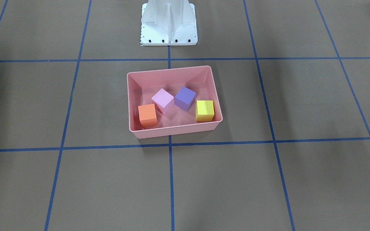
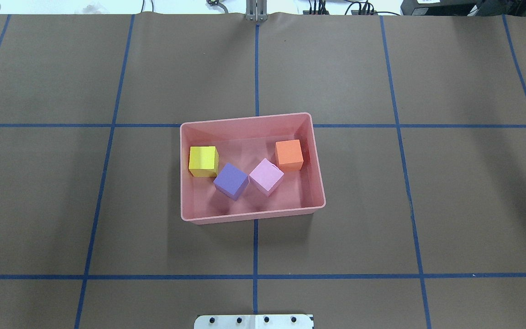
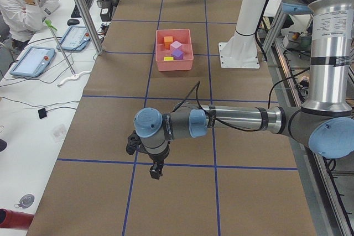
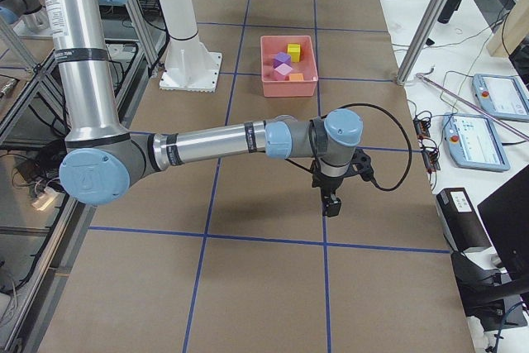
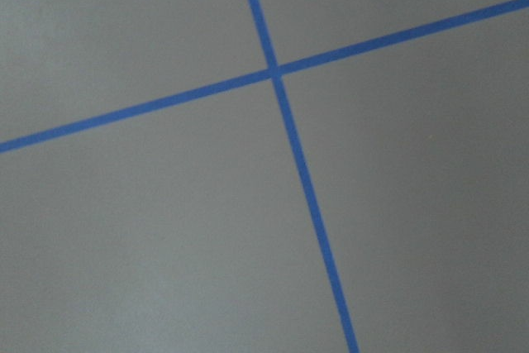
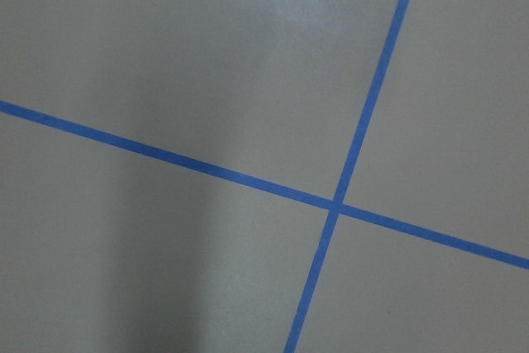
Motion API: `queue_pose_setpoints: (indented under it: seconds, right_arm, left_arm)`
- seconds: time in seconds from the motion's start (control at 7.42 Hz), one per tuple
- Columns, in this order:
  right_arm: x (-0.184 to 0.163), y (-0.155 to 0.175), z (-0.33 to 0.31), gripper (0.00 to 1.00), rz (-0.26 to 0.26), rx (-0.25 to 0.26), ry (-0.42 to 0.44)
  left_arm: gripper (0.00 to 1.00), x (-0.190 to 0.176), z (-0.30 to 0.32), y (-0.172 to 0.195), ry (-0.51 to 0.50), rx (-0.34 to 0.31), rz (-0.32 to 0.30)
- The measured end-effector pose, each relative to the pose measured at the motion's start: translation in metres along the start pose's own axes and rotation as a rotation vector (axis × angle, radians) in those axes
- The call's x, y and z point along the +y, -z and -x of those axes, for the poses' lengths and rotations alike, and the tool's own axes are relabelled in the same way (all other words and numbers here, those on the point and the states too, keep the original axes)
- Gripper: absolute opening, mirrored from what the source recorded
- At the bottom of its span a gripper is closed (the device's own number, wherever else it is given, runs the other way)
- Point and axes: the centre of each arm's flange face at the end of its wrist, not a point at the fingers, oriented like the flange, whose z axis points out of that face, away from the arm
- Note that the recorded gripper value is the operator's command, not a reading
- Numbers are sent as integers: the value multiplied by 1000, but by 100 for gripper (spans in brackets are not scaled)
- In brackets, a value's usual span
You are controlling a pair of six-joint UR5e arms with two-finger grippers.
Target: Place blocks into pink bin with both arms
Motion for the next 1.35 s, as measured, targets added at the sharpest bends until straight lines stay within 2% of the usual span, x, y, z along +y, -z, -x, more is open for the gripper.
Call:
queue_pose_setpoints:
  seconds: [0.27,0.54,1.35]
  right_arm:
    - [5,-2,-2,100,2,0,-12]
    - [5,-1,-2,100,1,0,-13]
    - [10,-4,-3,100,6,0,-23]
  left_arm:
    - [100,18,3,-3,68,-6,-45]
    - [100,20,-2,1,115,5,-70]
    - [100,8,-34,34,50,12,-141]
